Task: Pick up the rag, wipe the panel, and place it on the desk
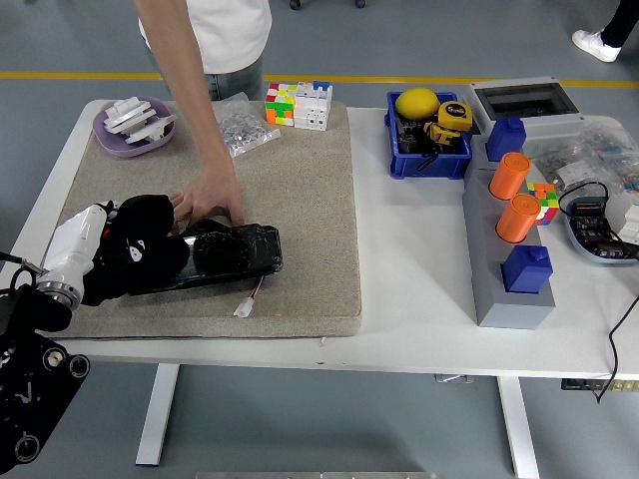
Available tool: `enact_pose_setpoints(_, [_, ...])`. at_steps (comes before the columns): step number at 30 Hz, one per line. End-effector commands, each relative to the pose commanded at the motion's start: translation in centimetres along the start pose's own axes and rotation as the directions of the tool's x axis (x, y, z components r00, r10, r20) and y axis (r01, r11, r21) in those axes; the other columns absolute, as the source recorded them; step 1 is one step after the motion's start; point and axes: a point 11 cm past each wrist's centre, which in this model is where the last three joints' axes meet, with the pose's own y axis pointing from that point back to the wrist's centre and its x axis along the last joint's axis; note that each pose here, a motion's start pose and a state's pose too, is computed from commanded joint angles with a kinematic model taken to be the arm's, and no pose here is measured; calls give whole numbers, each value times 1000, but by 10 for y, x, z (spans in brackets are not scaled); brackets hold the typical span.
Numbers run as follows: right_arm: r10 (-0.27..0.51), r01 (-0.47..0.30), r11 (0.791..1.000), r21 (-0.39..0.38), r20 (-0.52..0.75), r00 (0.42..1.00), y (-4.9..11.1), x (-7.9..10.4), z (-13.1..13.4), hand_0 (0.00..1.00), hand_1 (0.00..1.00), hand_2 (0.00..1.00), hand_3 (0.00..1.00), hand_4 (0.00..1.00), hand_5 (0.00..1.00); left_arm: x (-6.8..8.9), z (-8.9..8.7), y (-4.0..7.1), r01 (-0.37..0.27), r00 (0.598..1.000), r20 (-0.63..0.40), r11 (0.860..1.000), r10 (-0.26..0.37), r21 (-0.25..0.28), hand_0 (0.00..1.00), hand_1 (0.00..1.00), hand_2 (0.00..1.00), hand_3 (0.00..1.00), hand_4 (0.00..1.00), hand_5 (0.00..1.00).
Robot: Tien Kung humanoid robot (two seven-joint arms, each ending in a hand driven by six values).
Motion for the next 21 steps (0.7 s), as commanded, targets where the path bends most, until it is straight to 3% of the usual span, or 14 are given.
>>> enact_pose_setpoints(10, [0, 0, 1000, 1, 1, 1000, 0, 0, 0, 712, 608, 603, 574, 998, 450, 4, -8, 3, -13, 1000, 4, 1000, 13, 18, 274, 248, 528, 505, 121, 2])
enact_pose_setpoints(21, [-6, 6, 1000, 2, 1, 1000, 0, -3, -1, 713, 609, 603, 575, 998, 450, -9, 14, -1, 19, 1000, -7, 999, -20, -32, 268, 239, 523, 497, 98, 2])
